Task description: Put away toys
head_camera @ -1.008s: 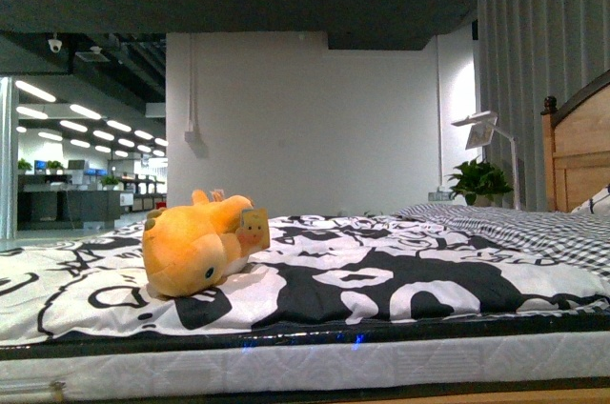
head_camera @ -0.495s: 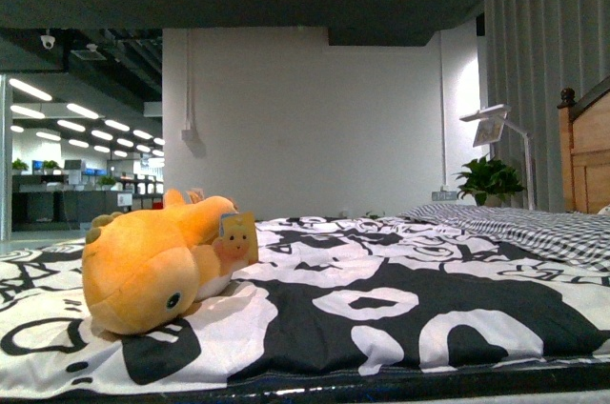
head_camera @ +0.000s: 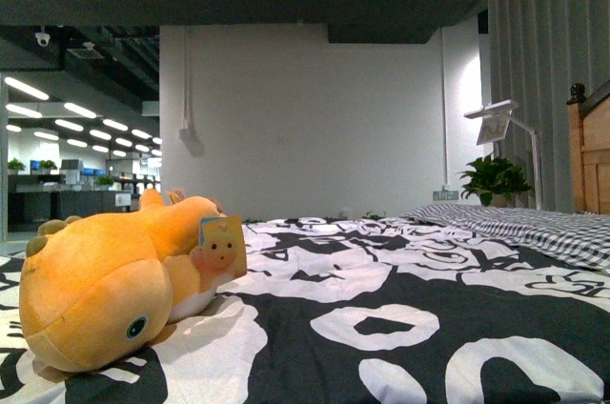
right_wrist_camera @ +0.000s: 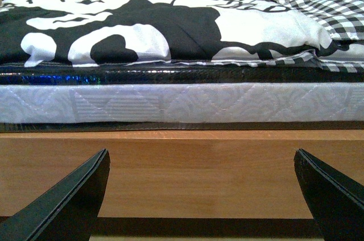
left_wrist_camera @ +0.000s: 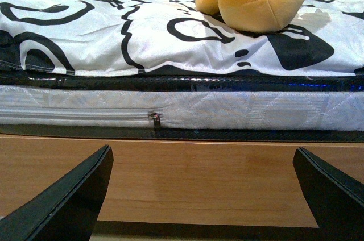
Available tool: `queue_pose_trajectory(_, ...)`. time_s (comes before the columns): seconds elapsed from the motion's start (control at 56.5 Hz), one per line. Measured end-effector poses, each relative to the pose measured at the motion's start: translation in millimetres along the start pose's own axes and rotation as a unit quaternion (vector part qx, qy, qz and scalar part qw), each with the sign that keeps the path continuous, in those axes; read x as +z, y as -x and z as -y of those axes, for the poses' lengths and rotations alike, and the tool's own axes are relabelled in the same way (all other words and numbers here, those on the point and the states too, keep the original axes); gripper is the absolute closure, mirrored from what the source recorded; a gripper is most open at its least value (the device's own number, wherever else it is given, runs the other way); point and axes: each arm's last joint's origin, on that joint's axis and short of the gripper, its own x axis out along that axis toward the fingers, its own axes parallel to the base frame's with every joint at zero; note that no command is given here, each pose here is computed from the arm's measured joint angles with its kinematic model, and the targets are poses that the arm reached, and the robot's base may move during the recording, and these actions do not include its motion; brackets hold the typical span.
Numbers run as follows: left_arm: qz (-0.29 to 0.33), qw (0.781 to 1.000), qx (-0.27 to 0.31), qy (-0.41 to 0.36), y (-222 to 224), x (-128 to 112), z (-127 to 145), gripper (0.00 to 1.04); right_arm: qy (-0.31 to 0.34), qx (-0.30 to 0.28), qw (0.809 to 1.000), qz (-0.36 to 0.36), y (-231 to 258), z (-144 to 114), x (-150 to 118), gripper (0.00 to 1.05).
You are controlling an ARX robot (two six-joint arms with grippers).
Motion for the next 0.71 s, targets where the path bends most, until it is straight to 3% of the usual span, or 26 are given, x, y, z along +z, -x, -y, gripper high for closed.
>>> queue_pose_trajectory(0.707, 0.0, 1.0, -0.001, 0.0, 0.1, 0.1, 0.0, 0.06, 0.0, 0.0, 1.0, 0.0, 0.0, 0.0, -0.1, 0.07)
